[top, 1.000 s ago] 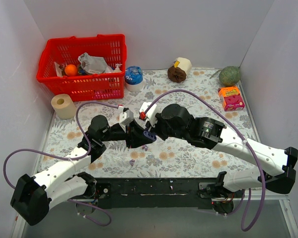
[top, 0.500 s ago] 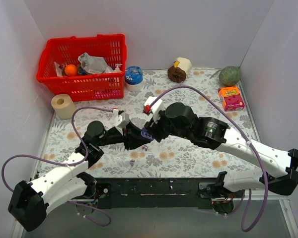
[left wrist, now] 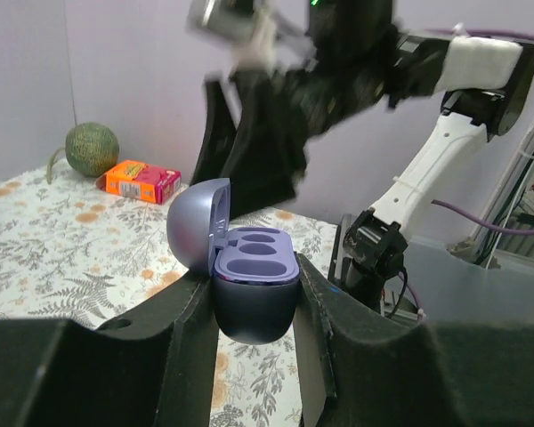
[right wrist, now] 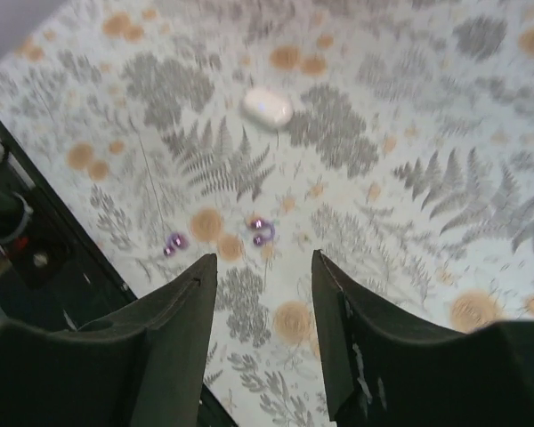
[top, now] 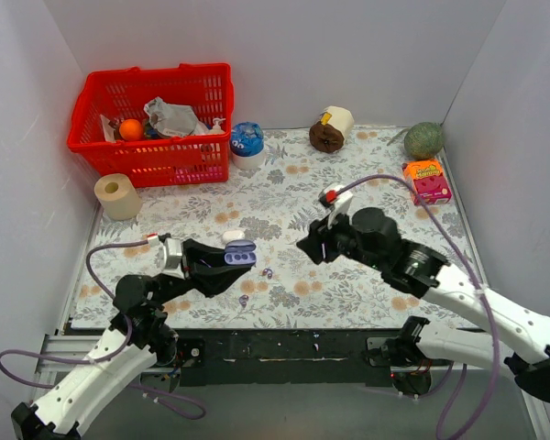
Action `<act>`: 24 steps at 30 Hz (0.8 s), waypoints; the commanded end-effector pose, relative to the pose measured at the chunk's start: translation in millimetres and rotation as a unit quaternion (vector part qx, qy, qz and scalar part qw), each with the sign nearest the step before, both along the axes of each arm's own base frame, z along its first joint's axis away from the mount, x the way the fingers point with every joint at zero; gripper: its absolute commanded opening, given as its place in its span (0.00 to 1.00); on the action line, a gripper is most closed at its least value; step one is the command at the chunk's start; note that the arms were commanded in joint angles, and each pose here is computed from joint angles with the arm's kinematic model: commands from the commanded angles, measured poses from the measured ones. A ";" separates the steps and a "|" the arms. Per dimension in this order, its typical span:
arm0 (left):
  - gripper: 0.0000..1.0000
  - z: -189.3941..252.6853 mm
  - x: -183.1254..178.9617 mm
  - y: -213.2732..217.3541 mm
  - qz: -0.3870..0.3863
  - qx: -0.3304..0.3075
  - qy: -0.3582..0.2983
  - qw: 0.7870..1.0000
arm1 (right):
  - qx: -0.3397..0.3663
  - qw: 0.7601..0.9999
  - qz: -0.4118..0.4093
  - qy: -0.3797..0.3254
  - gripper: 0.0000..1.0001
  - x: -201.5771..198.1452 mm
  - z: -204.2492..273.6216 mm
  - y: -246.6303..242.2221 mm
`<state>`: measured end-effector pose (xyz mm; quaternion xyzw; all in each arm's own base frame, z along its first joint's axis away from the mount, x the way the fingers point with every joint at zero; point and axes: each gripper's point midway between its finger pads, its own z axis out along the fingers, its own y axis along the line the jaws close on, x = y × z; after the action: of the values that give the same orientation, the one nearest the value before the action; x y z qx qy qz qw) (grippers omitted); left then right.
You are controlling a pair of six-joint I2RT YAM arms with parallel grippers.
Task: Insert the wireless bluetooth earbuds into the charging case
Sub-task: Adjust the charging case, then pick up the earbud from the center of the board.
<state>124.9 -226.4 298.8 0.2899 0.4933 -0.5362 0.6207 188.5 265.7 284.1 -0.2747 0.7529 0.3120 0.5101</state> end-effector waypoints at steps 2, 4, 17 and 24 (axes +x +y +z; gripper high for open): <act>0.00 -2.0 -6.8 13.1 0.019 -0.016 0.025 0.999 | -0.027 0.994 0.033 0.104 0.52 -14.9 -93.5 20.2; 0.00 -0.1 -9.3 17.1 0.024 -0.020 0.024 0.999 | -0.059 0.988 0.053 0.133 0.53 -22.8 -120.8 28.1; 0.00 5.8 -16.0 25.3 0.036 -0.006 0.021 0.999 | -0.163 0.975 0.026 0.147 0.57 -4.7 -188.5 63.2; 0.00 7.7 -14.9 26.7 0.042 -0.001 0.022 0.999 | -0.147 0.974 -0.017 0.174 0.56 20.3 -208.9 68.1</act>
<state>110.4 -203.1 293.8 0.2575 0.5232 -0.5236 0.6211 177.8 316.3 58.3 -0.3269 0.8739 0.2107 0.2917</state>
